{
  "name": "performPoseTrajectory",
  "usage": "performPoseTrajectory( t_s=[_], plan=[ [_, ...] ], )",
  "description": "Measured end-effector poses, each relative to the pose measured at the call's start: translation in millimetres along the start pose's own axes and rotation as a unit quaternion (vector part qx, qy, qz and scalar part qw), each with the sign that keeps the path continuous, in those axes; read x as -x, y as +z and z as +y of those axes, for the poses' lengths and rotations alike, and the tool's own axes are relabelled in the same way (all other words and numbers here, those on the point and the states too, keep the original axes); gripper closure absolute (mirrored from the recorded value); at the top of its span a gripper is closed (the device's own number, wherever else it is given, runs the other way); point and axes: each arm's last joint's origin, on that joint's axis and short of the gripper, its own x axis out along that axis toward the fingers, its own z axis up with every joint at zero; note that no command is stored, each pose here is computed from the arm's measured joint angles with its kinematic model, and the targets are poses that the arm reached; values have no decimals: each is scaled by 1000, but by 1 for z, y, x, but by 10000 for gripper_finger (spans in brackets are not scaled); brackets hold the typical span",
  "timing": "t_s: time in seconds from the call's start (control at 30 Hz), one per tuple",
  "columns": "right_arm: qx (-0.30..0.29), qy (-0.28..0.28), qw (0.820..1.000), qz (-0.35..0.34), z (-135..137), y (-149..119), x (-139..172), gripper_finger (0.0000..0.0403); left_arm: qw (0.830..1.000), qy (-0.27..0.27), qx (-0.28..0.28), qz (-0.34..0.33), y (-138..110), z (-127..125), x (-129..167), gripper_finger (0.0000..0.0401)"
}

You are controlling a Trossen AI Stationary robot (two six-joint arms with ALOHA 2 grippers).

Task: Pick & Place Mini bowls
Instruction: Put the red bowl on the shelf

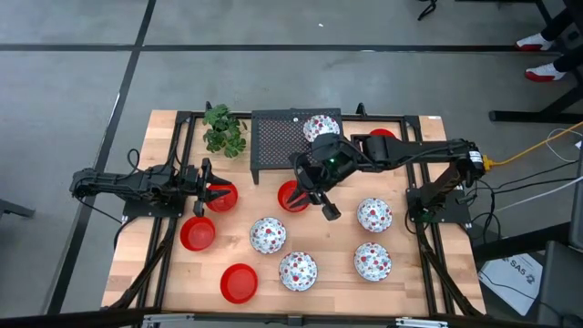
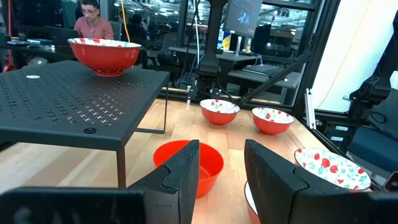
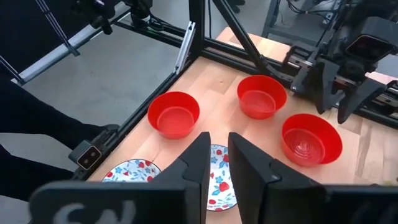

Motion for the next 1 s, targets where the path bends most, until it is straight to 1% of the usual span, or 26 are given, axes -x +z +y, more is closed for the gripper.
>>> performPoseTrajectory(
  t_s=[0.1, 0.37, 0.53, 0.67, 0.8, 1.0],
  plan=[
    [-1, 0, 1000, 0, 0, 0, 0, 345, 1000, 0, 0, 0, 0, 0, 0, 278],
    [14, 19, 1000, 3, 13, 2, -5, 345, 1000, 0, 0, 0, 0, 0, 0, 278],
    [71, 38, 997, 15, 25, 2, -9, 345, 1000, 0, 0, 0, 0, 0, 0, 278],
    [92, 55, 994, 27, 37, 2, -12, 345, 1000, 0, 0, 0, 0, 0, 0, 278],
    [99, 34, 994, 42, 44, 2, -14, 345, 1000, 0, 0, 0, 0, 0, 0, 278],
    [100, 32, 994, 43, 45, 2, -14, 345, 1000, 0, 0, 0, 0, 0, 0, 278]
  ],
)
